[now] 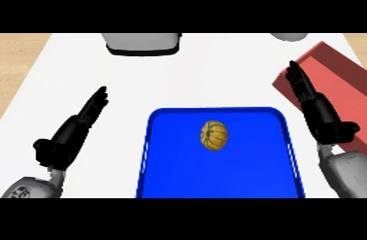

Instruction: Pick the squash from the tray and place it in the cardboard box

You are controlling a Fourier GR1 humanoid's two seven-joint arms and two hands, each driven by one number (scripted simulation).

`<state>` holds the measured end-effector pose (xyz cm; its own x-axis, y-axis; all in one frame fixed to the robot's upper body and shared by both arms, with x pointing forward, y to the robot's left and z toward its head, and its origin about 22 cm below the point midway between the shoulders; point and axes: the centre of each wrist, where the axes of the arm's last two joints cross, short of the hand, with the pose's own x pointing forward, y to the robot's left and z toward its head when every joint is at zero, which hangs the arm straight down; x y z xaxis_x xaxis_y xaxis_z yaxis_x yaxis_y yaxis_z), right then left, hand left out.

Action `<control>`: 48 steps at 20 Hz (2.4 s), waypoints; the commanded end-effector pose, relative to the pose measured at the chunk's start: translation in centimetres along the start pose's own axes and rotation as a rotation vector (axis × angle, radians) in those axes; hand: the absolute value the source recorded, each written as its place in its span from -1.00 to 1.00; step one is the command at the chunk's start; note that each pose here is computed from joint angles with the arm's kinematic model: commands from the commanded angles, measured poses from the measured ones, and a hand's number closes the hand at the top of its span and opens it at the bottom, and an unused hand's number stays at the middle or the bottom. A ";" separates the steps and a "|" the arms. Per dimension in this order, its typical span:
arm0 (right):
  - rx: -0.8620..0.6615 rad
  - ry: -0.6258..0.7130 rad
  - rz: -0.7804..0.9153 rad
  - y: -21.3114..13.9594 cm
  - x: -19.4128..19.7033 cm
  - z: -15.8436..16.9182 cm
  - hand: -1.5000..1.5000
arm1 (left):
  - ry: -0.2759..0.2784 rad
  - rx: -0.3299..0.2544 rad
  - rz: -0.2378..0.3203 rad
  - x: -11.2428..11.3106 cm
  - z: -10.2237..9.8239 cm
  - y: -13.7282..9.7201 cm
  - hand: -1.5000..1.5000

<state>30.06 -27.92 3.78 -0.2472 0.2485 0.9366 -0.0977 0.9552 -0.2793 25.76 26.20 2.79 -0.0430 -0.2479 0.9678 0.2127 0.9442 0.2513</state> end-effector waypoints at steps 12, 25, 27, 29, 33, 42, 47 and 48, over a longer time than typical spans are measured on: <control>0.200 -0.320 0.873 11.8 11.8 -5.1 -1.00 | 0.148 0.217 0.242 0.0 0.8 3.9 0.00; 0.521 0.148 1.692 25.2 12.9 -2.8 -1.00 | 0.175 0.251 0.247 -0.2 1.4 5.6 0.00; 0.544 0.219 1.786 27.6 13.9 -3.0 -1.00 | 0.151 0.231 0.252 0.7 1.1 5.2 0.00; 0.568 0.298 1.836 29.6 14.5 -3.2 -1.00 | 0.163 0.225 0.248 0.1 1.1 4.5 0.00; 0.587 0.451 1.873 29.8 13.3 -3.8 -1.00 | 0.154 0.231 0.259 1.0 1.3 5.9 0.00; 0.581 0.667 1.874 29.4 12.1 -5.5 -1.00 | 0.146 0.233 0.261 1.0 0.7 4.0 0.00; 0.578 0.738 1.882 29.2 11.3 -5.9 -1.00 | 0.157 0.237 0.260 1.9 1.5 6.1 0.00; 0.580 0.739 1.882 29.3 11.1 -5.5 -1.00 | 0.143 0.267 0.249 0.6 1.5 6.1 0.00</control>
<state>30.66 2.84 7.82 -0.1982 0.8557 -0.4779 -0.4652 -0.5113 -0.7226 25.53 31.34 5.06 0.1292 -0.0078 0.9916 -0.0406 0.9991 0.0132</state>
